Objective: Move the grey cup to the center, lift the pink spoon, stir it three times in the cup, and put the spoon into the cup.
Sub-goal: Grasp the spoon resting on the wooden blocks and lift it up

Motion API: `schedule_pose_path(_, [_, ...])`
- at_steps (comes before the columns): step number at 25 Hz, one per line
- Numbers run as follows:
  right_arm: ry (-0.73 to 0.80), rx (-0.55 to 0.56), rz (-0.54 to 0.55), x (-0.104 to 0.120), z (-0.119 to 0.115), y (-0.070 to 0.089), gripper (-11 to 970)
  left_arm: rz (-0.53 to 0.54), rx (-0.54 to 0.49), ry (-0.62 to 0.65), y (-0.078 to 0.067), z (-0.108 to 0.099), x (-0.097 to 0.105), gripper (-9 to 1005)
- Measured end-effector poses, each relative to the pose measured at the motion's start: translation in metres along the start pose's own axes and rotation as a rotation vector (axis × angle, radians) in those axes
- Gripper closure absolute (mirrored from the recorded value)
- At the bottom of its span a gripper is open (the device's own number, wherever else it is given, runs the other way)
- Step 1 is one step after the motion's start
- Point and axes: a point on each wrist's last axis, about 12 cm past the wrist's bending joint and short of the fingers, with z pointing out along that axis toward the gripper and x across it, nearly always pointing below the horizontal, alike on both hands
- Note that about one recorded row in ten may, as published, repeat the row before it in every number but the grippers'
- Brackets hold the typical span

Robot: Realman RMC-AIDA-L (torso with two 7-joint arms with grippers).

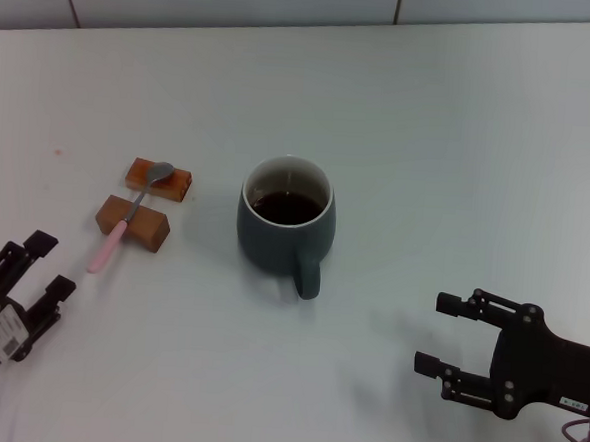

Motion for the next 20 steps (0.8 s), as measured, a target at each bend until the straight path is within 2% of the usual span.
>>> schedule_pose_path(13, [-0.001,0.007,0.004,0.002,-0.001,0.002,214,-0.041,-0.013,0.013,0.003,0.006,0.006,186])
schedule_pose_path(14, [-0.001,0.008,0.004,0.002,-0.001,0.002,214,-0.043,-0.013,0.015,0.003,0.007,0.007,186])
schedule_pose_path(15, [0.000,0.009,0.002,0.002,-0.001,0.001,214,-0.056,-0.006,0.030,0.002,0.017,0.010,186])
schedule_pose_path(20, [0.005,0.016,0.003,0.002,-0.002,0.001,214,-0.058,-0.006,0.035,0.001,0.020,0.010,186])
